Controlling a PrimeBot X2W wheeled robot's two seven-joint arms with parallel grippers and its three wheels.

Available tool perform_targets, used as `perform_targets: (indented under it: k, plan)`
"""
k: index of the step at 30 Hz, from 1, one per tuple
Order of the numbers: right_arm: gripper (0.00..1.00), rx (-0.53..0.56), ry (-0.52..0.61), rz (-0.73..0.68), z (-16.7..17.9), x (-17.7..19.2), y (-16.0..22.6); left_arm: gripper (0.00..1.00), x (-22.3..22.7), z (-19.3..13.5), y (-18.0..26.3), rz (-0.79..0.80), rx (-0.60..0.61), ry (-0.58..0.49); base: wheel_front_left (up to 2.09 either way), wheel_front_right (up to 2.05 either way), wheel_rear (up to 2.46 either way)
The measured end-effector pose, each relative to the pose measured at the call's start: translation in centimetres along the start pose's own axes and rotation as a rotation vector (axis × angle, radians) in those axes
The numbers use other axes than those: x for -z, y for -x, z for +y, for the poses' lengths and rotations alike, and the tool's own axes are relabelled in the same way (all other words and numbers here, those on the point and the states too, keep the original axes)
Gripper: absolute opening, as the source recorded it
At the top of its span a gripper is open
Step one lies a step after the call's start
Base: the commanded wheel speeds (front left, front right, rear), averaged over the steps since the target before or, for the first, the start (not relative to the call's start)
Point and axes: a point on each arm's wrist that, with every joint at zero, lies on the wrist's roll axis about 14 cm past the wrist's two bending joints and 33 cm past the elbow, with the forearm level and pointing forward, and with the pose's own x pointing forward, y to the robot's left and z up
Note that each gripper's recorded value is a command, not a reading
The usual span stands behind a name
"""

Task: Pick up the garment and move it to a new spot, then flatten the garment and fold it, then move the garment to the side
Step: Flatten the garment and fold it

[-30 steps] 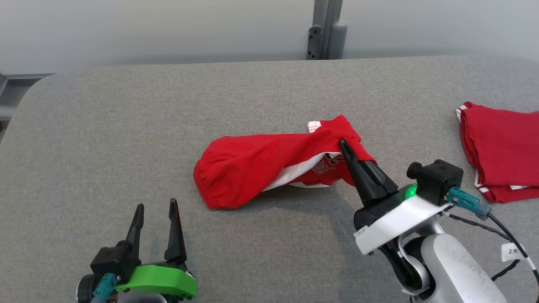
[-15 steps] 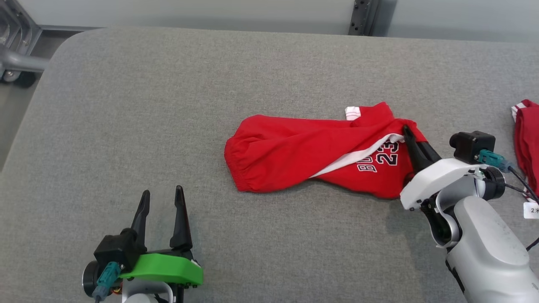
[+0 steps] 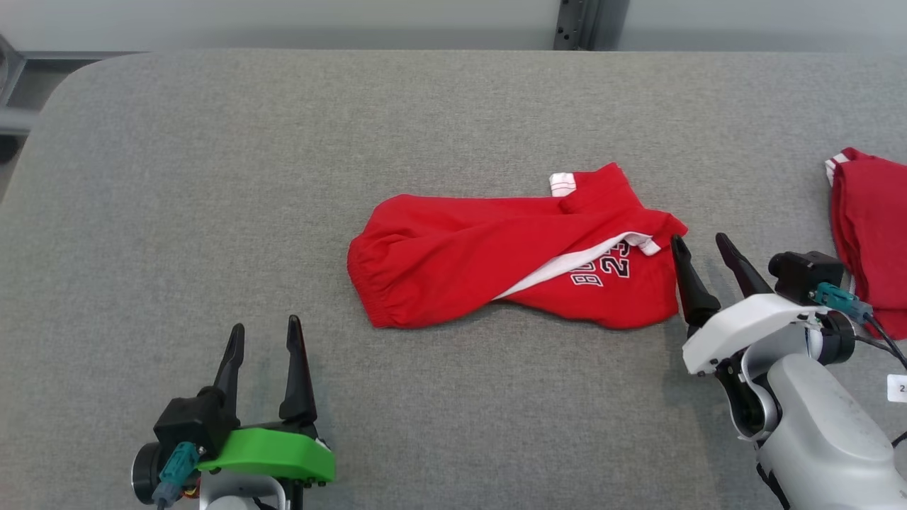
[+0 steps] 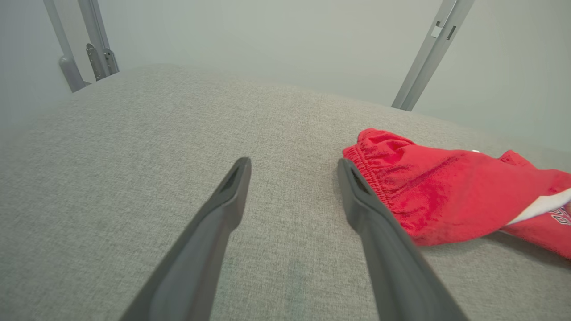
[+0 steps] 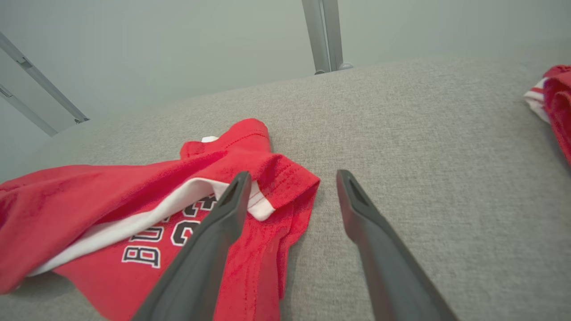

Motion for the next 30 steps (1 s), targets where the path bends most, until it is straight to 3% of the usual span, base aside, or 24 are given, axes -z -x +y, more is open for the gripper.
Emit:
perform_targets:
  k: [7,11,19,27,28,30]
  plan:
    - [1.0,0.069,0.025,-0.09,-2.3,-2.5,3.2,1.0,1.5,-2.2,-0.1,0.046,0.088,-0.008,0.0,0.0,0.0]
    - [1.0,0.053,0.002,-0.194,-0.5,-4.8,4.7,1.0,3.3,-3.7,0.2,0.1,0.147,-0.013,0.0,0.0,0.0]
    - [1.0,0.058,-0.007,-0.258,0.5,-5.9,7.2,1.0,6.0,-6.3,-0.3,0.188,0.247,-0.037,0.0,0.0,0.0]
    - [1.0,0.095,0.002,-0.253,-0.7,-5.5,7.8,1.0,7.9,-6.5,-2.7,0.249,0.248,-0.036,0.0,0.0,0.0]
    - [1.0,0.098,0.003,-0.252,-0.8,-5.5,7.8,0.97,7.9,-6.7,-2.8,0.249,0.253,-0.033,0.0,0.0,0.0]
    - [1.0,0.103,0.004,-0.252,-1.0,-5.5,7.8,0.46,7.9,-7.0,-3.0,0.248,0.269,-0.022,0.0,0.0,0.0]
